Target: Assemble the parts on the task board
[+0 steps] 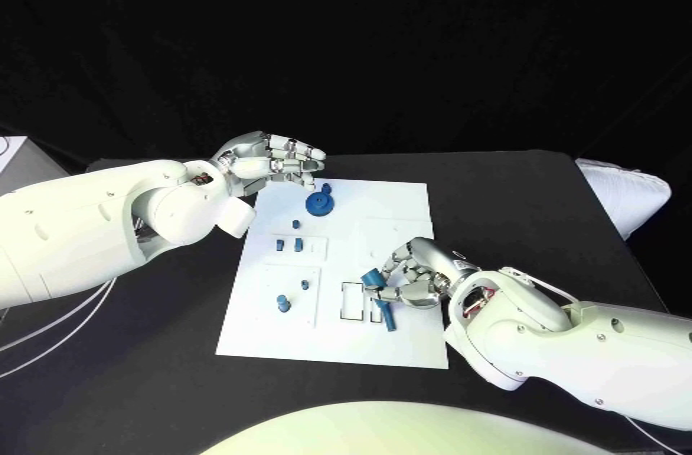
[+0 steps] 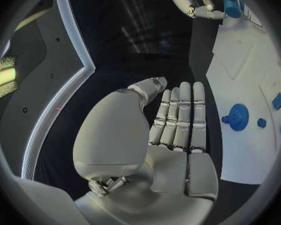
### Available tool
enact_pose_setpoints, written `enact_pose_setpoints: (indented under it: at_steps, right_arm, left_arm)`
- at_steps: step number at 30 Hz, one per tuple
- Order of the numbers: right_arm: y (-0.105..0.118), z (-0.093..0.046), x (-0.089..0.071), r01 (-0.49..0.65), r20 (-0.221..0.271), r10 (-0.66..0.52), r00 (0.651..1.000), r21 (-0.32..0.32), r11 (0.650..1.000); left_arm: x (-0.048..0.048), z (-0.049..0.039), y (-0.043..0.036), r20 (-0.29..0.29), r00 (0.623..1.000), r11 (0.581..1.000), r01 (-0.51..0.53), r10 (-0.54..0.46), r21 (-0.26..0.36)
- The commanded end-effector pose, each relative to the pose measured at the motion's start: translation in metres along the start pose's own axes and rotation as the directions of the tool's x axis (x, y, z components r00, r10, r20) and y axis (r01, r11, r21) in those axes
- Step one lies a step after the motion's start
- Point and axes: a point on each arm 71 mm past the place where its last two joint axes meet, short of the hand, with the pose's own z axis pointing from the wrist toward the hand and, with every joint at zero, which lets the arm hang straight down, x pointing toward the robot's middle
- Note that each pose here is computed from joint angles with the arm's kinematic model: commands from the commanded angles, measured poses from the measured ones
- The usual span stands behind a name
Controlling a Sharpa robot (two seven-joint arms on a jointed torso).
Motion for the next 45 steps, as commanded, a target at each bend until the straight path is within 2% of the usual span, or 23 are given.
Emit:
enact_pose_setpoints:
  at_steps: [1, 11, 24, 45]
  right_arm:
    - [0.001, 0.003, 0.008, -0.004, -0.065, 0.005, 0.998, 0.02, 1.0]
    - [0.008, 0.013, 0.018, 0.024, -0.094, -0.022, 0.995, 0.029, 0.999]
    - [0.013, 0.015, 0.023, 0.079, -0.119, -0.078, 0.99, 0.005, 0.997]
    - [0.016, 0.02, 0.022, 0.102, -0.074, -0.102, 0.992, -0.01, 0.995]
  left_arm:
    - [0.0036, 0.0012, -0.0007, -0.025, 1.0, 1.0, 0.01, -0.01, 0.002]
    - [0.0047, 0.0014, -0.0006, -0.029, 1.0, 1.0, 0.011, -0.011, -0.001]
    - [0.0045, 0.0009, -0.0005, -0.03, 1.0, 1.0, 0.011, -0.011, -0.003]
    - [0.0043, 0.0007, -0.0004, -0.03, 0.999, 1.0, 0.01, -0.011, -0.006]
